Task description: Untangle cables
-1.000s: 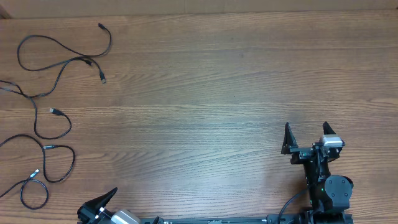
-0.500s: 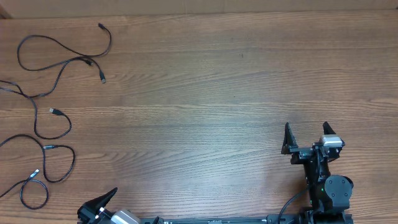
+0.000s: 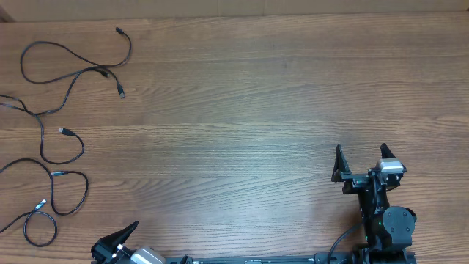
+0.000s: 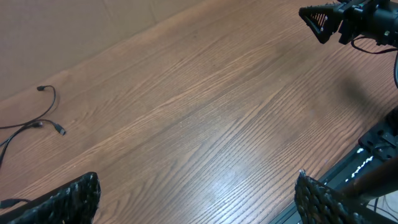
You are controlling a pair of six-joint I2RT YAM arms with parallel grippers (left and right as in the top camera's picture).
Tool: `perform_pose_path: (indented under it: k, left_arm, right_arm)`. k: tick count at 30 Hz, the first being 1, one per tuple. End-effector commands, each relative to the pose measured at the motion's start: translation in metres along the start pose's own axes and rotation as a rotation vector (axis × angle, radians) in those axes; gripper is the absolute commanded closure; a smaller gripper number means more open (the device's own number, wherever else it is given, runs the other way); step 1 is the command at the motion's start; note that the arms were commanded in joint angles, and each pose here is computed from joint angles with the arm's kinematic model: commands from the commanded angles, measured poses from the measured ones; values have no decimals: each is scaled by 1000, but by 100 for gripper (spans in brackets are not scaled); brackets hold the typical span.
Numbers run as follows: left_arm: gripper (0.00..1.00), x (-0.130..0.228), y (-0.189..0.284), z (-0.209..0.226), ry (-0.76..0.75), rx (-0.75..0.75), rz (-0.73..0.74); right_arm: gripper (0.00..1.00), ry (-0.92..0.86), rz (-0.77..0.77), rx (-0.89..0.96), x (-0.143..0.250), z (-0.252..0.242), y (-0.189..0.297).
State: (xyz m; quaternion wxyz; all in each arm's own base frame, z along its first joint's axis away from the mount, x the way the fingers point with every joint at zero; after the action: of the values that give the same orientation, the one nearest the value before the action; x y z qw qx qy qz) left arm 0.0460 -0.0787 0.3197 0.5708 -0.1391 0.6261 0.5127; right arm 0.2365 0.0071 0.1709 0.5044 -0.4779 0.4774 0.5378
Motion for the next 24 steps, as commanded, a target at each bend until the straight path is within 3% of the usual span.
perform_pose_path:
  k: [1, 24]
  left_arm:
    - [0, -3, 4, -3, -8, 6, -18]
    - [1, 13, 4, -13, 39, 47, 47]
  right_arm:
    - [0, 4, -8, 0, 1, 0, 0]
    - [0, 4, -8, 0, 1, 0, 0]
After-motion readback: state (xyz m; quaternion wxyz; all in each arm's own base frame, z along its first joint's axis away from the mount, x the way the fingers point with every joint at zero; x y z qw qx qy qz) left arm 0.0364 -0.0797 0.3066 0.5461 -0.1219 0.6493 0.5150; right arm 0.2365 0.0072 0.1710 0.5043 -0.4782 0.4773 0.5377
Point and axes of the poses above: each gripper's point midway between its finger pads, its own y axis back along the fingers, its own z axis along the line the jaws close on, x = y × z, the point moved 1 cm from there along y, back along the fingers, and after that the axes turned 4 degrees about -y, right-handed, at the moved point
